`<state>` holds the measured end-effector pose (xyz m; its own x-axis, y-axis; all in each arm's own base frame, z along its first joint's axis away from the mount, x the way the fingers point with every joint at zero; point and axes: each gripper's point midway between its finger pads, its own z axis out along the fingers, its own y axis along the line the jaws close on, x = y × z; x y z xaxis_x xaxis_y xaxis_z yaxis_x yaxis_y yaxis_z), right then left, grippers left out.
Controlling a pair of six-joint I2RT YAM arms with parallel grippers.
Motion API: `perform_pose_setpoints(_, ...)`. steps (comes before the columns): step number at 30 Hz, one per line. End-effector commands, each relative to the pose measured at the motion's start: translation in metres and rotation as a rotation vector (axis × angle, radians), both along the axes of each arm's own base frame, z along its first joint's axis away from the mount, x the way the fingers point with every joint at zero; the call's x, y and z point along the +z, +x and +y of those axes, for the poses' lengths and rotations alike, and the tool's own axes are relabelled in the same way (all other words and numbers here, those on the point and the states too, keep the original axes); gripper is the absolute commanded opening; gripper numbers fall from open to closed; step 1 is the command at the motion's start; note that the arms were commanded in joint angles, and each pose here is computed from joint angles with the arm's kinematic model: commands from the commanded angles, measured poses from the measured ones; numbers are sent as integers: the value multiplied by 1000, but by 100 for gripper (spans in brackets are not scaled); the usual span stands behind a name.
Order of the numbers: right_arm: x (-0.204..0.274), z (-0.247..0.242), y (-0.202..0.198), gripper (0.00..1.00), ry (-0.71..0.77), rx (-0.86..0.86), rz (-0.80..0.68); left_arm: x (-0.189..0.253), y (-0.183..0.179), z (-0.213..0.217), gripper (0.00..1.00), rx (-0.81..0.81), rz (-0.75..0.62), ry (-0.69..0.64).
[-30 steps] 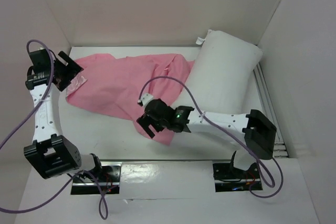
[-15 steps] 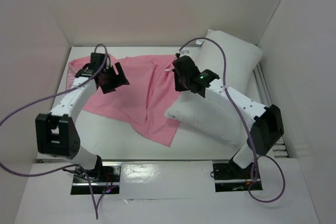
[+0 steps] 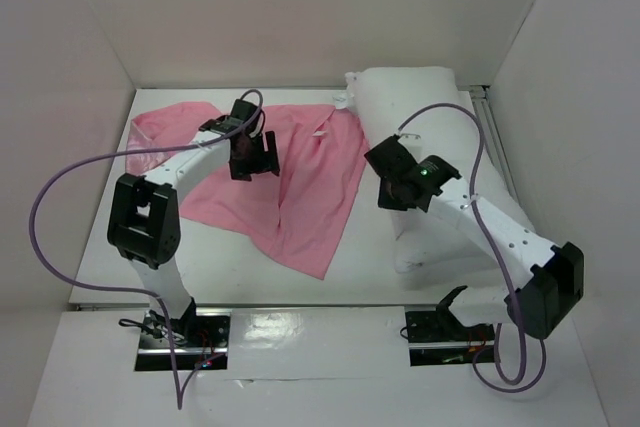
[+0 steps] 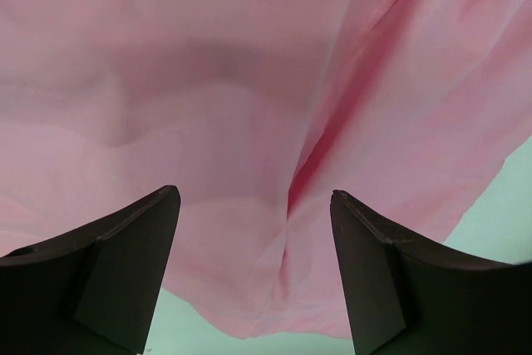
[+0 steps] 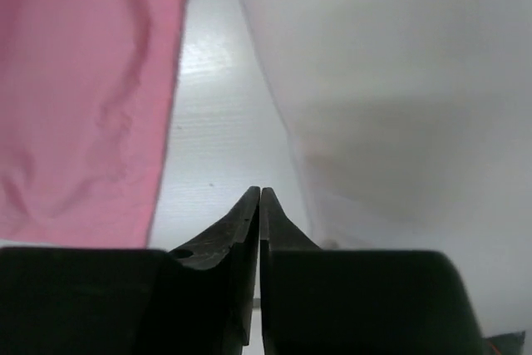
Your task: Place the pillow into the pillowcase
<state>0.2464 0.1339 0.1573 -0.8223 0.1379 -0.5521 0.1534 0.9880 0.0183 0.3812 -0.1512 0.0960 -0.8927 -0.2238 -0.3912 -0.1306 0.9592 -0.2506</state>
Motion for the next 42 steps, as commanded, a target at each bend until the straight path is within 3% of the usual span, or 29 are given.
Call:
perform_pose_setpoints(1, 26, 13, 29, 12, -15, 1, -106, 16, 6, -8, 85, -56, -51, 89)
perform_pose_setpoints(2, 28, 19, 38, 17, -17, 19, -118, 14, 5, -10, 85, -69, -44, 110)
perform_pose_setpoints(3, 41, 31, 54, 32, 9, 33, -167, 14, 7, -13, 85, -73, -53, 124)
perform_pose_setpoints(6, 32, 48, 85, 64, -66, 104, -173, 8, 6, -19, 85, -88, -42, 167)
perform_pose_setpoints(8, 23, 53, 110, 76, -89, 116, -164, -6, 10, -19, 85, -71, -15, 184)
perform_pose_setpoints(11, 8, 56, 126, 76, -8, 135, -119, -28, 19, -27, 85, -74, 12, 170)
perform_pose_setpoints(13, -6, 50, 123, 76, 11, 119, -81, -36, 28, -29, 79, -60, 18, 179)
perform_pose_setpoints(16, -19, 17, 103, 75, -12, 47, -53, -54, 31, -8, 52, -1, 86, 230)
perform_pose_setpoints(17, -24, -5, 91, 75, -27, -2, -48, -52, 34, 1, 31, 20, 90, 230)
perform_pose_setpoints(18, -26, -16, 82, 75, -36, -17, -33, -52, 36, 6, 21, 31, 91, 229)
perform_pose_setpoints(21, -28, -50, 60, 75, -62, -82, -29, -37, 38, 26, 0, 76, 81, 233)
perform_pose_setpoints(25, -18, -44, 53, 74, -20, -34, -29, -7, 32, 42, 0, 101, 37, 219)
perform_pose_setpoints(29, 19, 4, 68, 72, 17, 107, -120, 18, 26, 50, 0, 107, -7, 176)
perform_pose_setpoints(34, 61, 79, 97, 83, 102, 254, -220, 59, 30, 45, 0, 90, -79, 67)
perform_pose_setpoints(38, 66, 82, 139, 90, -29, 196, -263, 79, 31, 40, 0, 63, -105, -6)
perform_pose_setpoints(40, 87, 41, 172, 94, -162, 28, -315, 84, 30, 38, 0, 57, -110, -33)
perform_pose_setpoints(42, 66, 12, 195, 95, -290, -60, -258, 89, 29, 37, 0, 52, -119, -43)
